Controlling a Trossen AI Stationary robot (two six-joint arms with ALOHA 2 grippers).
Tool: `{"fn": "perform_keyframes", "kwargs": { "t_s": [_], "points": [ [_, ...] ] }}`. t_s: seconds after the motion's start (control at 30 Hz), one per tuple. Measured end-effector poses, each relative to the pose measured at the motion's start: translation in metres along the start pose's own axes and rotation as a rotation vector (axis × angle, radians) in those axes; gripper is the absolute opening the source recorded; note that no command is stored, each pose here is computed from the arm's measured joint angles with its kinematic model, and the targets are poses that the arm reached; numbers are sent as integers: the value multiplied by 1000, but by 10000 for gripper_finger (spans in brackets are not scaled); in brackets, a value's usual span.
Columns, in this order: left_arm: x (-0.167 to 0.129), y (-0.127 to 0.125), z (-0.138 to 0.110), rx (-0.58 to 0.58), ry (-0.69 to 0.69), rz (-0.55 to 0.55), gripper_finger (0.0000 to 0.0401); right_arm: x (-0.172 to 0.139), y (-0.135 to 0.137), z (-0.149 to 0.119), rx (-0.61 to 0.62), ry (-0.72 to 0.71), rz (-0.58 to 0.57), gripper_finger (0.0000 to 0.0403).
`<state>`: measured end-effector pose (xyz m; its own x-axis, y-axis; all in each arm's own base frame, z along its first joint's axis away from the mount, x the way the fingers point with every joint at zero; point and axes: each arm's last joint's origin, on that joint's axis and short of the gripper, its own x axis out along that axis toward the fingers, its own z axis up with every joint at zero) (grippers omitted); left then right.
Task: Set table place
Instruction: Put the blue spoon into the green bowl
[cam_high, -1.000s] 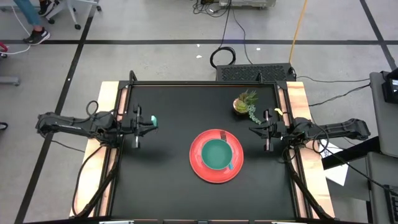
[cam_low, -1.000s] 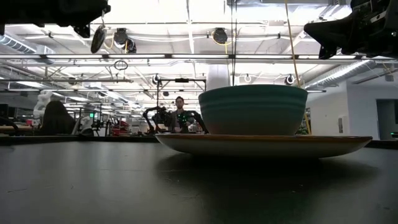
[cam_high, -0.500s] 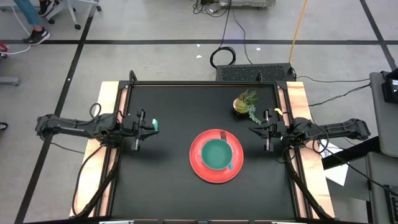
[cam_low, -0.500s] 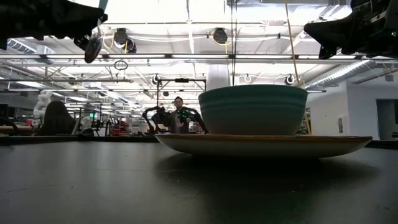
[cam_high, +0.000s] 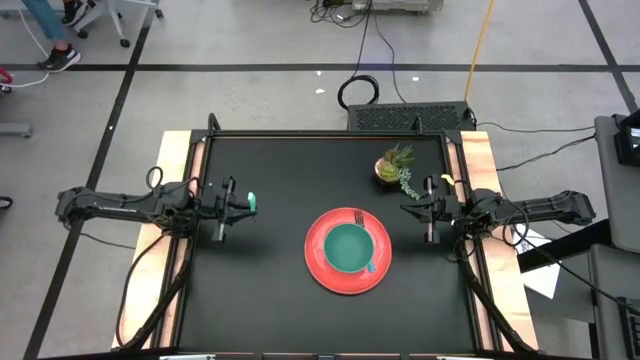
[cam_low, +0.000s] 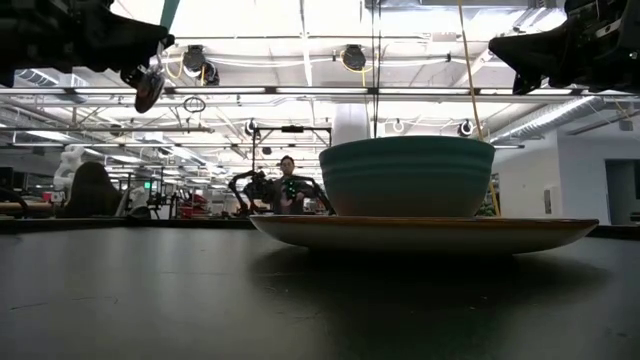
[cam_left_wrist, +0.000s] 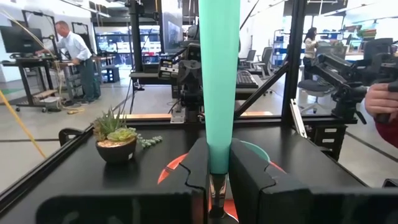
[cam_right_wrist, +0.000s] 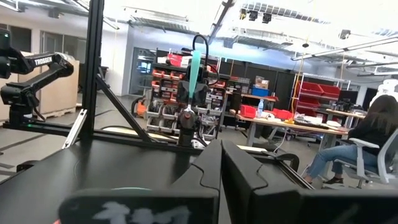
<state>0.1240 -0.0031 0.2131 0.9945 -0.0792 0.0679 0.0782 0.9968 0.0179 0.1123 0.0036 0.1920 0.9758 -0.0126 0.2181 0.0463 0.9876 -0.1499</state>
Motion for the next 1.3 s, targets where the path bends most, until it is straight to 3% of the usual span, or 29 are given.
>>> {"fn": "perform_keyframes", "kwargs": {
  "t_s": [0.33,0.63,0.93,1.3],
  "points": [
    [5,3,3,-18,-42,25,38,0,0,0,-1,0,0,0],
    [26,2,5,-20,-108,-73,38,0,0,0,9,0,0,0],
    [60,2,24,-51,-121,-214,38,0,0,0,10,0,0,0],
    [108,16,35,-25,-66,-233,38,0,0,0,17,0,0,0]
  ]
}}
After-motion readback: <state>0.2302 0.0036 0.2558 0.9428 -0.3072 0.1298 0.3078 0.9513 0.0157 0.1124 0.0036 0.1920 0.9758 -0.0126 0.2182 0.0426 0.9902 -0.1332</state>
